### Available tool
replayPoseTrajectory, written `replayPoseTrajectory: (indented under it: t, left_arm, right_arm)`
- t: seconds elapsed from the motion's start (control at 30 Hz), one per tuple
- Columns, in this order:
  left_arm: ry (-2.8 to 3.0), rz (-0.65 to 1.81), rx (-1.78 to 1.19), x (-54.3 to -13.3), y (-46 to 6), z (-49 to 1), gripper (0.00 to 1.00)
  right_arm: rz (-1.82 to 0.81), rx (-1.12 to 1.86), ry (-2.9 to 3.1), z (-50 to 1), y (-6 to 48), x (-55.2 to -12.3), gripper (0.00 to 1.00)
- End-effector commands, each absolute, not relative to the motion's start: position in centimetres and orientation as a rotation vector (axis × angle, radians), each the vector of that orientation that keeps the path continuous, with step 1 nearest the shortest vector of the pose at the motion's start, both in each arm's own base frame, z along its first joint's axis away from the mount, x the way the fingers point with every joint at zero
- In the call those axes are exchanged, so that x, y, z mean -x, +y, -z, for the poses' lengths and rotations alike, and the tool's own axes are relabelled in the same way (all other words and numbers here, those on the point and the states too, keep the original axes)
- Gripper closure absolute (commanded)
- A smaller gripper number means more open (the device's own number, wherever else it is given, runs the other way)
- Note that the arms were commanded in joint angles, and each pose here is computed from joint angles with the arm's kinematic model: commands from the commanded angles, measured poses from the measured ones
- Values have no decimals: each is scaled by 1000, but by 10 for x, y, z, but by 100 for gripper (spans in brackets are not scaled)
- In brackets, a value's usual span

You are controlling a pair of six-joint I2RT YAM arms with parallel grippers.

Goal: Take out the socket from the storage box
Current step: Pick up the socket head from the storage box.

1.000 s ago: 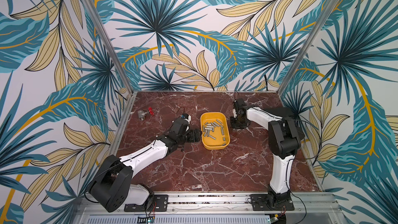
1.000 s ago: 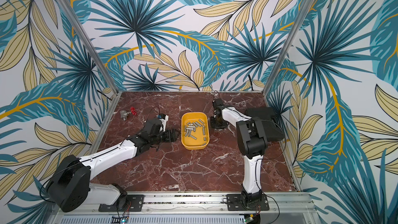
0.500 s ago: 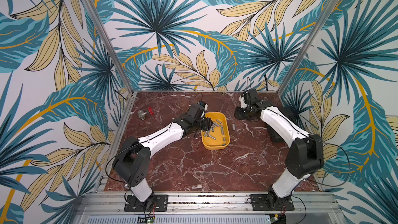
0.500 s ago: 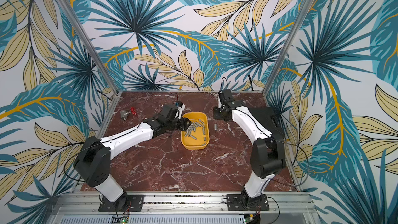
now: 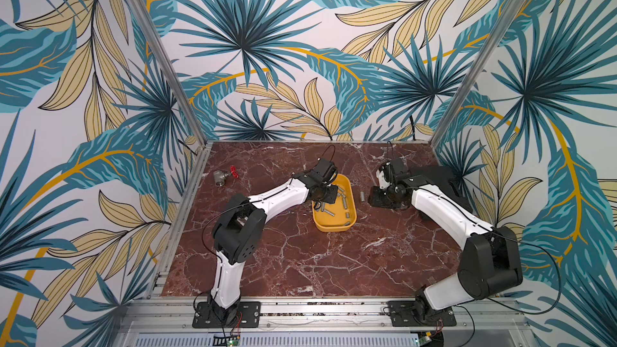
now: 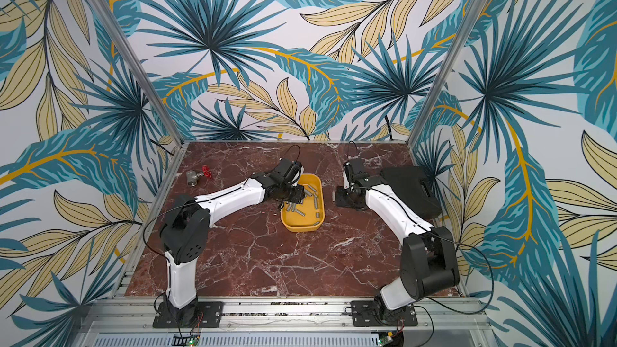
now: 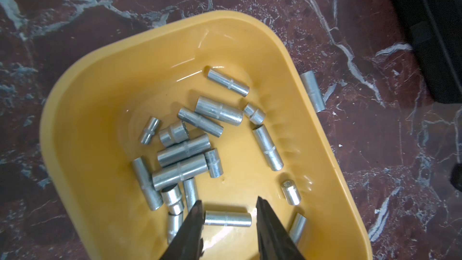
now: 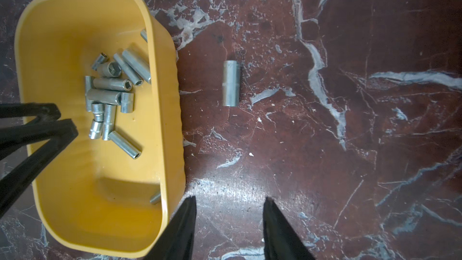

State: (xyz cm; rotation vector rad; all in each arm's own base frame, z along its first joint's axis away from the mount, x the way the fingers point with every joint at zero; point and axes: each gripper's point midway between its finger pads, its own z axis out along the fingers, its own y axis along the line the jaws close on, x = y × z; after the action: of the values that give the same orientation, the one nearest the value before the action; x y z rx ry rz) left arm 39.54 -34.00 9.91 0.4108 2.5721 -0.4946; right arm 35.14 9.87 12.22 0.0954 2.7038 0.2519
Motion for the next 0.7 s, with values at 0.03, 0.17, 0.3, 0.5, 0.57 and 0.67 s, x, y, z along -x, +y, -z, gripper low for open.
replayPoseTrajectory:
  t: [0.03,0.17,0.3,0.5,0.57,0.67]
  left_arm:
    - [2572,504,-455,-403,-353,-106,65]
    - [2552,575,-506,-399,-376,-106,66]
    - [2571,571,-539,-394,-390,-97,57]
    - [2595,577,-554,-391,-401,-81,59]
    - [2606,575,-557,-391,-404,-77,60]
    - [2615,550,-550,-393,-405,-69,60]
  right_arm:
    - [-276,-115,2687,-126,98,-344,54]
    - [-273,-117,2688,-127,97,-343,54]
    - [-265,-105,2691,-127,96,-340,54]
    - [-253,-101,2692,-128,94,-338,54]
    - [-252,-101,2690,-129,94,-338,54]
    - [-253,-102,2689,-129,94,-338,54]
